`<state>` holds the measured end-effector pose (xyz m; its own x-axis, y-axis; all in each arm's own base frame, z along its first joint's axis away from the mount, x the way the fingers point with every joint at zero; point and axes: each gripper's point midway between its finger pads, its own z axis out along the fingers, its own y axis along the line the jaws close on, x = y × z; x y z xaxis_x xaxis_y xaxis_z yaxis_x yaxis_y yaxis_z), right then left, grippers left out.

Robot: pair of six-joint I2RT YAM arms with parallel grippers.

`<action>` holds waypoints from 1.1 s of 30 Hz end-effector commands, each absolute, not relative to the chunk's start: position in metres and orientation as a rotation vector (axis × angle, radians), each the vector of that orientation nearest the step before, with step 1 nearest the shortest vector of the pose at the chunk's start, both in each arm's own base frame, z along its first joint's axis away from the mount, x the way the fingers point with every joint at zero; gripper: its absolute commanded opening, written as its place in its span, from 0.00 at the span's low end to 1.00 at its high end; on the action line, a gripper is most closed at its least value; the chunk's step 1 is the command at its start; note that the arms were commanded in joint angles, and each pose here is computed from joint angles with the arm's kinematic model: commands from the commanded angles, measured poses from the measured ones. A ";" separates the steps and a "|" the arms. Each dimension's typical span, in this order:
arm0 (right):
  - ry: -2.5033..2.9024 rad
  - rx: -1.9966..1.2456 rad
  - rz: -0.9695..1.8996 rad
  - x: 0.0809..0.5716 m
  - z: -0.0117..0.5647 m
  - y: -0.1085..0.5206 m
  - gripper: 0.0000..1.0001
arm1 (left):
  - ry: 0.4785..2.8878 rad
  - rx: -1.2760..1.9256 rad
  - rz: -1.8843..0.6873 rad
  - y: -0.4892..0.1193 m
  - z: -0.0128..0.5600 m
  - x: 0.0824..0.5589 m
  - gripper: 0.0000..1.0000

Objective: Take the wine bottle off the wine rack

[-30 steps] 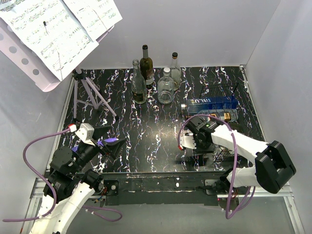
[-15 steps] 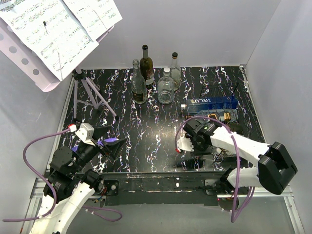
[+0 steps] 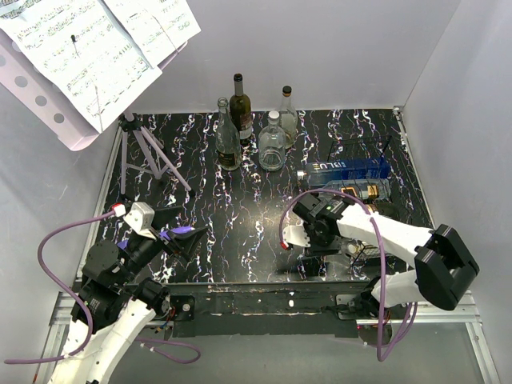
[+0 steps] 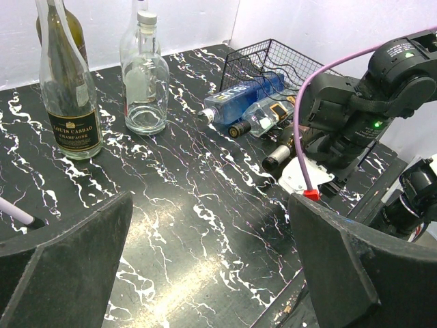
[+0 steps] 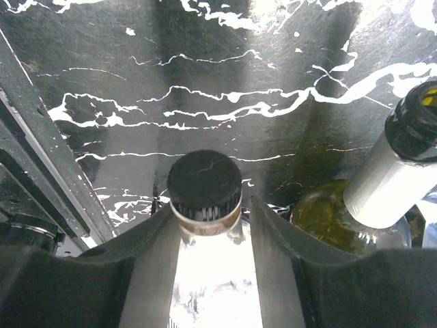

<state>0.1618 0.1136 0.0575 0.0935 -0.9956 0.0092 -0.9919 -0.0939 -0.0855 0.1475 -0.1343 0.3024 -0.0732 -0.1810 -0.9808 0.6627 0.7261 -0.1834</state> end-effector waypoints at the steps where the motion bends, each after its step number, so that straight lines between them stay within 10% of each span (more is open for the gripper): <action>1: 2.052 -2.268 -0.103 0.163 0.057 0.116 0.54 | 1.467 0.417 -0.727 -0.133 0.310 0.146 0.98; 12: 2.005 -2.294 -0.134 0.163 0.049 0.107 0.69 | 1.472 0.425 -0.731 -0.135 0.309 0.146 0.98; 33: 1.992 -2.212 -0.099 0.176 0.041 0.101 0.66 | 1.463 0.425 -0.733 -0.134 0.310 0.144 0.98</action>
<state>0.1732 0.0989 0.0384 0.0862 -0.9956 -0.0362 -0.9862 -0.0801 -0.1449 0.1472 -0.1346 0.3024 -0.0739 -0.1805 -0.9808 0.6643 0.7246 -0.1834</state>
